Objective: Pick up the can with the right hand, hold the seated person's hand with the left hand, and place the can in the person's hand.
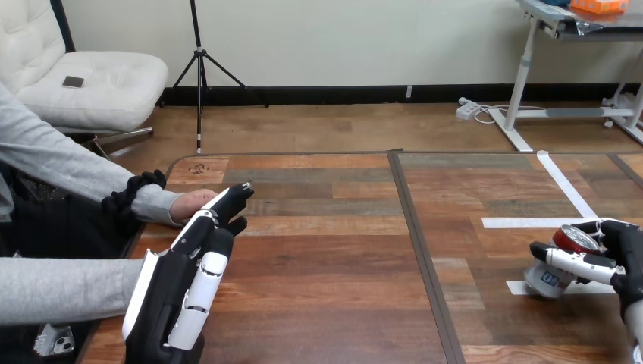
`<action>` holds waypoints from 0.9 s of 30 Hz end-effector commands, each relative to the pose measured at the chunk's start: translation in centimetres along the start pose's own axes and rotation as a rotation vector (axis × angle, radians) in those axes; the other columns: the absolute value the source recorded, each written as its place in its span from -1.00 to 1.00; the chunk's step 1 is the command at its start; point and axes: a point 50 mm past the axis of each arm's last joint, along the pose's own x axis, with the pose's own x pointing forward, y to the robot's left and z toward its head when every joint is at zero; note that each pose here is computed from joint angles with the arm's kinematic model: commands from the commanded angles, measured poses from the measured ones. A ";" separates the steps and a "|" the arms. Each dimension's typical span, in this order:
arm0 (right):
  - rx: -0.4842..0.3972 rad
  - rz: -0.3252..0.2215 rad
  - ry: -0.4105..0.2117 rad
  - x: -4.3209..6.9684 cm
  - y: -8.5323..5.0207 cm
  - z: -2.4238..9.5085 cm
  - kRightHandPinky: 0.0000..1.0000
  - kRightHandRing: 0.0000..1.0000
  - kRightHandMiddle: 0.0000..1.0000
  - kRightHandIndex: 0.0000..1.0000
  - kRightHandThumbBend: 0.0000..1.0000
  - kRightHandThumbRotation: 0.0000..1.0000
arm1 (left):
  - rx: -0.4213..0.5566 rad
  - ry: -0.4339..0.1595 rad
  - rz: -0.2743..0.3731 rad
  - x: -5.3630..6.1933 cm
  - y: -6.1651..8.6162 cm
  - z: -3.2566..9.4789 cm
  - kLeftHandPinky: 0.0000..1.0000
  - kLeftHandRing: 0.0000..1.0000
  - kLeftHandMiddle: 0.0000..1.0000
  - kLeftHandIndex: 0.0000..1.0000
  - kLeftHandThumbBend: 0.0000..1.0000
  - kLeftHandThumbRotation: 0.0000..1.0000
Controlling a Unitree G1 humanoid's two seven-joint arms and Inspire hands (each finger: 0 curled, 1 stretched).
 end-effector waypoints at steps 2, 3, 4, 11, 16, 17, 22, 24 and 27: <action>0.054 -0.029 -0.148 1.4 -0.8 3.6 -0.33 -0.22 -0.12 -0.08 0.59 -1.00 | 0.017 -0.089 -0.011 1.3 0.1 1.3 0.78 0.86 0.80 0.66 0.08 0.75; 0.058 -0.027 -0.150 1.4 -0.8 3.6 -0.32 -0.21 -0.12 -0.08 0.59 -1.00 | 0.017 -0.089 -0.011 1.3 0.1 1.3 0.78 0.86 0.80 0.66 0.09 0.75; 0.052 -0.028 -0.154 1.4 -0.8 3.6 -0.32 -0.21 -0.12 -0.08 0.58 -1.00 | 0.017 -0.087 -0.011 1.3 0.1 1.3 0.78 0.86 0.80 0.65 0.09 0.75; 0.060 -0.023 -0.177 1.3 -0.7 3.9 -0.37 -0.27 -0.13 -0.09 0.59 -1.00 | 0.020 -0.087 -0.012 1.3 0.1 1.4 0.80 0.86 0.80 0.64 0.07 0.74; 0.060 -0.017 -0.196 1.4 -0.7 4.2 -0.39 -0.28 -0.13 -0.09 0.57 -1.00 | 0.025 -0.086 -0.012 1.3 0.1 1.5 0.80 0.86 0.79 0.63 0.06 0.74; 0.061 -0.017 -0.199 1.4 -0.7 4.2 -0.38 -0.28 -0.12 -0.08 0.57 -1.00 | 0.025 -0.086 -0.012 1.3 0.1 1.5 0.80 0.86 0.79 0.63 0.05 0.73; 0.069 -0.014 -0.224 1.4 -0.6 4.6 -0.39 -0.29 -0.14 -0.09 0.58 -1.00 | 0.018 -0.099 -0.020 1.4 0.2 1.4 0.79 0.86 0.79 0.63 -0.01 0.73; 0.072 -0.011 -0.229 1.4 -0.6 4.7 -0.42 -0.32 -0.16 -0.09 0.59 -1.00 | 0.019 -0.096 -0.021 1.4 0.2 1.4 0.79 0.86 0.80 0.63 -0.03 0.72; 0.077 0.000 -0.254 1.3 -0.5 4.9 -0.45 -0.34 -0.17 -0.09 0.59 -1.00 | 0.018 -0.088 -0.015 1.4 0.1 1.4 0.78 0.86 0.80 0.63 -0.02 0.71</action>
